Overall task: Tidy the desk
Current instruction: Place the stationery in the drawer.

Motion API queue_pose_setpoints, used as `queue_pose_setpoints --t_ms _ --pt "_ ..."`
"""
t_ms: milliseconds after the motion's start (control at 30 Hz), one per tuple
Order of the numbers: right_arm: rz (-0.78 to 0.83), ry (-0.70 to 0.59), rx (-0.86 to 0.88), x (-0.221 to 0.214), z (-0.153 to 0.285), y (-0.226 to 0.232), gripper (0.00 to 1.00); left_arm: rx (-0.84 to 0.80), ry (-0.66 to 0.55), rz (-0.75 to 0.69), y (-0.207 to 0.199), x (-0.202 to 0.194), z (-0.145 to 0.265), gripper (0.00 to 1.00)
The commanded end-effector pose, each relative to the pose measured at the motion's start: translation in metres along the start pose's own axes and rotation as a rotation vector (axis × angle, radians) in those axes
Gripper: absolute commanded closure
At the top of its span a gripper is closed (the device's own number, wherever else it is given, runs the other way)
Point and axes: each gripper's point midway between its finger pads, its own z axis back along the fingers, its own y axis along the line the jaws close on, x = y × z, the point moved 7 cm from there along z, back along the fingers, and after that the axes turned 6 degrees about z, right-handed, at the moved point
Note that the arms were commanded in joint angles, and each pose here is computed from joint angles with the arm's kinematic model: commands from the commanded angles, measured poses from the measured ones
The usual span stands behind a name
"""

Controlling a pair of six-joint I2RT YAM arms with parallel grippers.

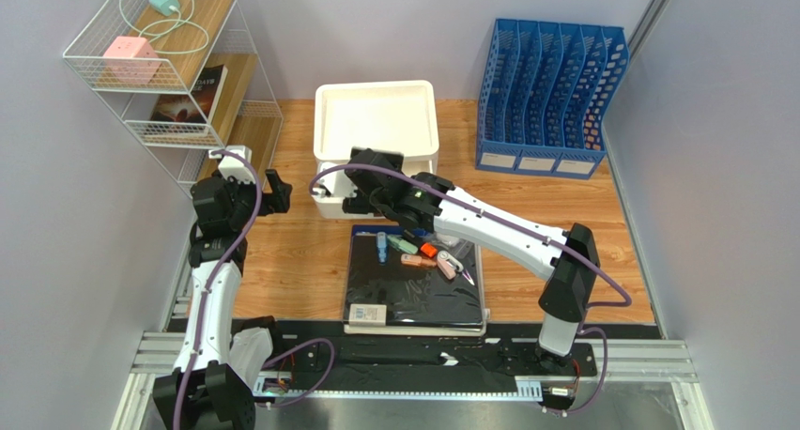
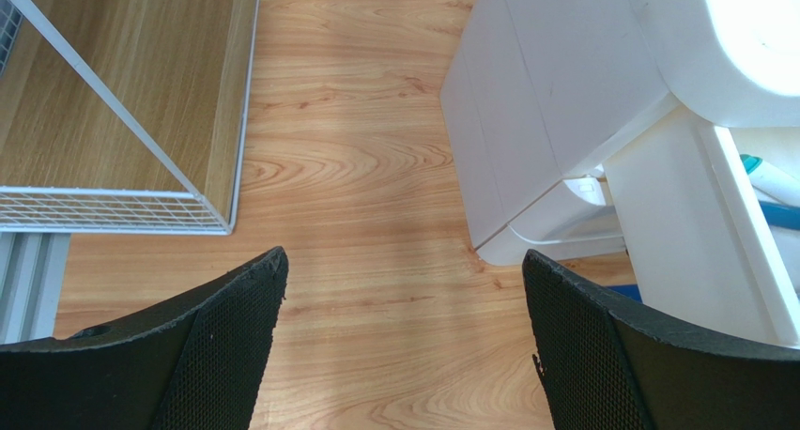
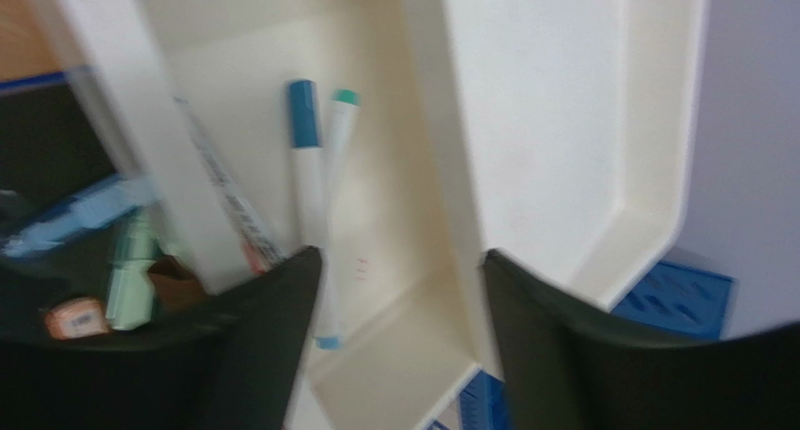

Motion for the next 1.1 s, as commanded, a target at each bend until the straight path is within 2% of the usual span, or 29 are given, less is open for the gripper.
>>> queue_pose_setpoints --t_ms 0,200,267,300,333,400,500,567,633,667,700,767,900,1067 --pt "-0.104 -0.079 -0.141 0.012 0.021 -0.033 0.00 -0.003 -0.045 -0.030 0.002 0.008 -0.001 0.01" --pt "-0.305 -0.257 -0.336 0.034 0.083 -0.066 0.00 -0.003 -0.045 -0.030 0.002 0.007 -0.001 0.01" --pt "-0.475 -0.352 -0.409 0.040 0.110 -0.080 0.00 -0.006 -0.046 -0.031 0.001 0.008 -0.001 0.01" --pt "-0.525 -0.346 -0.384 0.037 0.116 -0.078 0.00 -0.006 -0.043 -0.030 0.002 0.007 -0.001 0.01" --pt "-0.687 -0.408 -0.347 0.044 0.131 -0.085 0.00 -0.006 -0.044 -0.030 0.001 0.007 -0.001 0.01" --pt "-0.760 -0.386 -0.248 0.040 0.139 -0.073 0.00 -0.004 -0.049 -0.032 0.001 0.008 0.000 0.01" --pt "-0.903 -0.341 -0.180 0.032 0.135 -0.042 0.00 -0.007 -0.049 -0.030 0.001 0.008 0.000 0.01" --pt "-1.001 -0.255 -0.137 0.019 0.115 -0.009 0.00 -0.013 -0.048 -0.031 0.000 0.008 0.000 0.01" --pt "-1.069 -0.250 -0.117 0.013 0.110 0.006 0.00 -0.015 -0.043 -0.026 0.000 0.007 -0.001 0.01" --pt "-1.093 -0.207 -0.095 0.004 0.096 0.028 0.00 -0.017 -0.044 -0.026 0.000 0.007 -0.001 0.01" --pt "-1.132 -0.233 -0.096 0.005 0.093 0.031 0.00 -0.017 -0.044 -0.028 0.000 0.007 0.000 0.01" --pt "-1.164 -0.227 -0.085 -0.003 0.085 0.048 0.00 -0.014 -0.045 -0.028 0.000 0.007 0.000 0.01" --pt "-1.196 -0.264 -0.092 0.002 0.073 0.052 0.00 -0.016 -0.047 -0.031 0.000 0.007 0.001 0.01" --pt "-1.200 -0.251 -0.117 0.010 0.052 0.057 0.00 -0.013 -0.048 -0.032 0.000 0.007 0.000 0.01"
